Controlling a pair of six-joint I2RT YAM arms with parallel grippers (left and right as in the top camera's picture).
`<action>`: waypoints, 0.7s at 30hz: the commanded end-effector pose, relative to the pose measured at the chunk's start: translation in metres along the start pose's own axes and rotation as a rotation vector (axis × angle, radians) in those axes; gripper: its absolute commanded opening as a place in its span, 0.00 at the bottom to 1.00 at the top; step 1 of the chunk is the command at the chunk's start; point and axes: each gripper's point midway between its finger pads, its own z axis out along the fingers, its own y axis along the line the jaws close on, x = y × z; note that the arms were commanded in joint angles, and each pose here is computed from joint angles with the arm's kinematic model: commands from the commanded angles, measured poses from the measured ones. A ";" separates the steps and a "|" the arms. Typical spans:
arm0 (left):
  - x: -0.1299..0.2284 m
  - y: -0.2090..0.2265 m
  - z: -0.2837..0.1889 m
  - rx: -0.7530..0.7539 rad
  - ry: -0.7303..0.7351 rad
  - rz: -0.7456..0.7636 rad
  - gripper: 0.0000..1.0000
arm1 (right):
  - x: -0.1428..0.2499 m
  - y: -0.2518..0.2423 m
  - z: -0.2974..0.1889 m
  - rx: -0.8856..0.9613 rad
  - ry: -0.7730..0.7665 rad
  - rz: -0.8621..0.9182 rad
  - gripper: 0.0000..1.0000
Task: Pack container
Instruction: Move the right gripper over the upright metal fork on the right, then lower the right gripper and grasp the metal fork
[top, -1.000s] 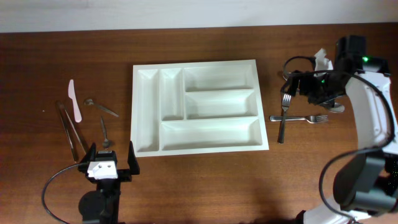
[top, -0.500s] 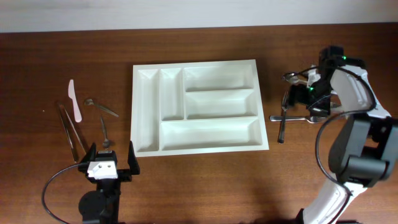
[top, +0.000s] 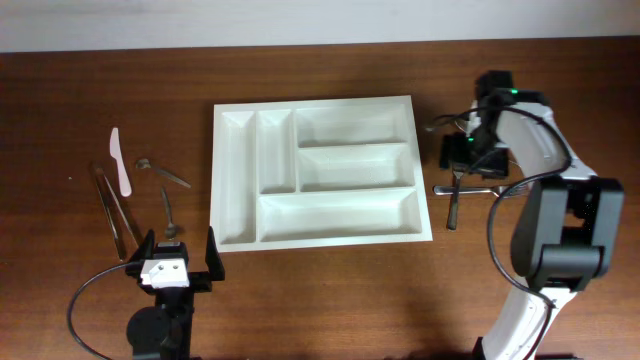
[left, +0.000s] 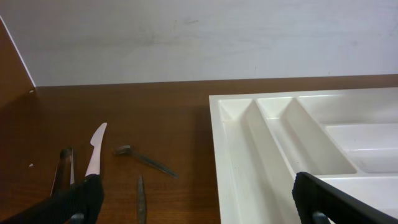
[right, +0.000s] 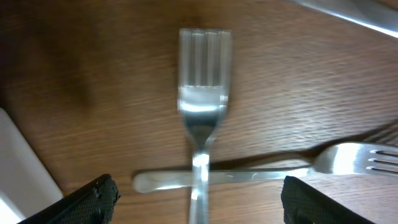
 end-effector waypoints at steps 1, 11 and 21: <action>0.002 0.001 0.000 -0.005 0.001 0.014 0.99 | -0.006 -0.005 0.007 0.095 -0.024 0.051 0.86; 0.002 0.001 0.000 -0.005 0.001 0.015 0.99 | 0.002 -0.017 0.034 0.151 0.028 0.140 0.83; 0.002 0.001 0.000 -0.005 0.001 0.015 0.99 | 0.003 -0.012 0.035 0.124 0.031 0.208 0.60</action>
